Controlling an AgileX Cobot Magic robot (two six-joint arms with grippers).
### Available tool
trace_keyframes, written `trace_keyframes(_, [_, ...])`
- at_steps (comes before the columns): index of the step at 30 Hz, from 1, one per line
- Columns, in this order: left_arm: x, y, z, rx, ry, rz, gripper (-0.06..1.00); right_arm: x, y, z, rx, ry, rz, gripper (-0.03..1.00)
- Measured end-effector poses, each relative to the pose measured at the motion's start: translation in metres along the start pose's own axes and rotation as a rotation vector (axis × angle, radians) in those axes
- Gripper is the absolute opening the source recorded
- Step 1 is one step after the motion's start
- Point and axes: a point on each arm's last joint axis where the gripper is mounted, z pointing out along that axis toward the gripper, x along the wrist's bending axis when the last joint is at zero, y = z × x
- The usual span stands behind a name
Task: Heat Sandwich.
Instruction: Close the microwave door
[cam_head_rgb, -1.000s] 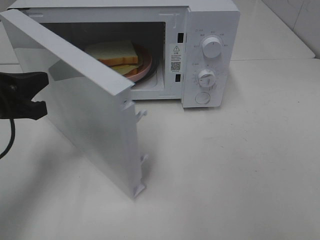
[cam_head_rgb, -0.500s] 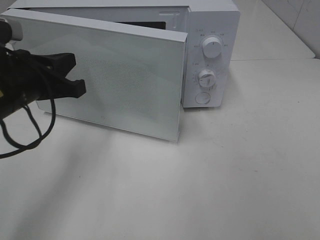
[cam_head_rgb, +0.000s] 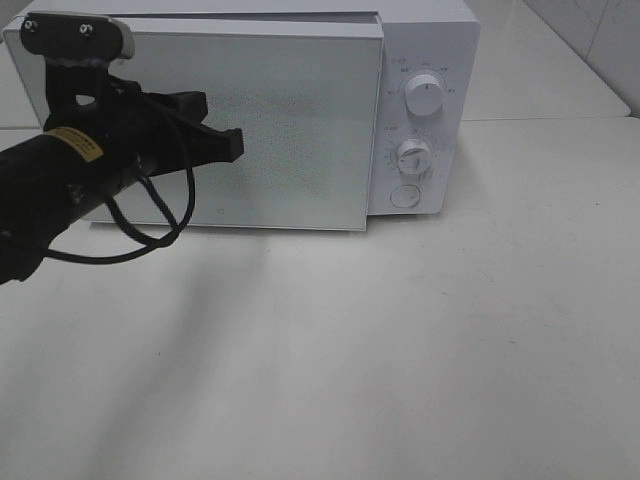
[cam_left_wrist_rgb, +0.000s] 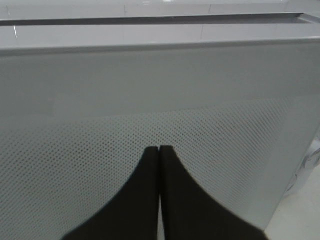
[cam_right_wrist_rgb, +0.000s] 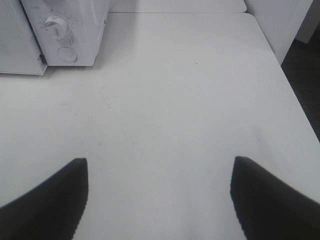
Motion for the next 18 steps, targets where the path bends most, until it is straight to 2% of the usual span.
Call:
trace_keyframes(12, [-0.008, 0.006, 0.034, 0.003, 0.0, -0.022, 0.0, 0.0, 0.0, 0.0, 0.0, 0.0, 0.0, 0.76])
trace_keyframes(18, [-0.014, 0.005, 0.045, 0.035, -0.011, -0.03, 0.0, 0.0, 0.0, 0.0, 0.0, 0.0, 0.0, 0.76])
